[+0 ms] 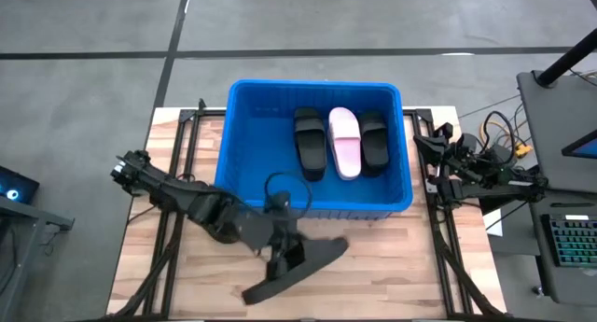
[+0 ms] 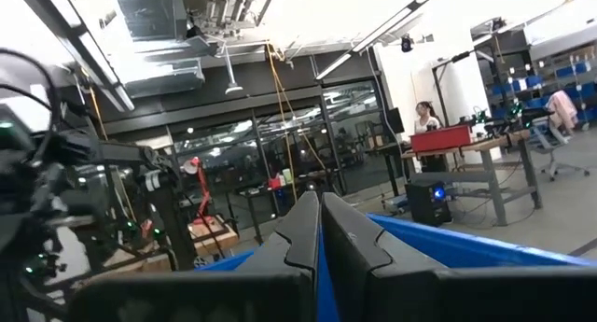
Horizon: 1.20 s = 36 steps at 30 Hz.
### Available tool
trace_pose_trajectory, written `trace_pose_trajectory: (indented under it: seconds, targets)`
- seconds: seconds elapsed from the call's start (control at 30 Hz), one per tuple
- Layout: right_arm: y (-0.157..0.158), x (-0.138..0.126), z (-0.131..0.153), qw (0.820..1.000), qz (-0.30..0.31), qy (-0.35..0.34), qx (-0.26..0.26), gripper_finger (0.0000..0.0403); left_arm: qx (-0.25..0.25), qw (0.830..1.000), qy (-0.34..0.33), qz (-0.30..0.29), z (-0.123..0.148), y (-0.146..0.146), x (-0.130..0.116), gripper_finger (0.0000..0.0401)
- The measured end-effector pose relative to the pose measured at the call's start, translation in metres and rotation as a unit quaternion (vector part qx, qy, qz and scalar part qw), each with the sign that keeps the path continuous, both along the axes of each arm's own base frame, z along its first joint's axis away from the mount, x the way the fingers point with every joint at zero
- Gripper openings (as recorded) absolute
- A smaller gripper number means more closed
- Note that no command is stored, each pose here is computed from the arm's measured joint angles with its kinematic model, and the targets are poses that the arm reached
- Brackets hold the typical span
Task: Pick and place slides into bin
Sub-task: Put the black slide into the blue container
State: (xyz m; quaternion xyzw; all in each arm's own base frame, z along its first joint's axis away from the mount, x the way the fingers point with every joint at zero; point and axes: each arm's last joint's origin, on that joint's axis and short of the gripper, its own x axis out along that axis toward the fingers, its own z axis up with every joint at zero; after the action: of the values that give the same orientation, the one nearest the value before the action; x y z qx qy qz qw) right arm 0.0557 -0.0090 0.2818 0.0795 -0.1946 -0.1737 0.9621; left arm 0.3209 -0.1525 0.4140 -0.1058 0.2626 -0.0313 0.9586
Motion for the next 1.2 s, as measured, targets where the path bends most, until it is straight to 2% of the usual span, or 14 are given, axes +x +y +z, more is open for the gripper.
trace_pose_trajectory:
  seconds: [0.23,0.33,0.47,0.53,0.63,0.8,1.0,1.2]
  targets:
    - [0.0,0.0,0.0,1.0,0.01,-0.012,0.026,0.0009,0.065,0.991,-0.112,0.039,0.031,0.036,0.015,0.0]
    - [0.0,0.0,0.0,1.0,0.01,-0.012,0.026,0.0009,0.107,0.985,-0.118,0.072,0.036,0.048,0.017,0.0]
    - [0.0,0.0,0.0,1.0,0.011,-0.013,0.026,0.0009,0.148,0.972,-0.101,0.15,0.033,0.066,0.019,0.0]
    - [0.0,0.0,0.001,0.999,0.013,-0.016,0.032,0.0009,0.18,0.96,-0.08,0.201,0.03,0.075,0.018,0.0]
    - [0.0,0.0,0.001,0.999,0.015,-0.019,0.037,0.0009,0.24,0.93,-0.038,0.277,0.024,0.089,0.014,0.0]
    - [0.0,-0.001,0.003,0.999,0.015,-0.034,0.038,0.0009,0.311,0.886,0.038,0.342,0.013,0.116,0.008,0.0]
    - [0.0,-0.007,0.014,0.995,0.011,-0.092,0.031,0.0009,0.349,0.846,0.131,0.382,-0.003,0.162,0.002,0.0]
    - [-0.003,-0.015,0.023,0.989,-0.044,-0.141,0.028,0.0009,0.357,0.813,0.187,0.421,-0.021,0.203,0.001,0.0]
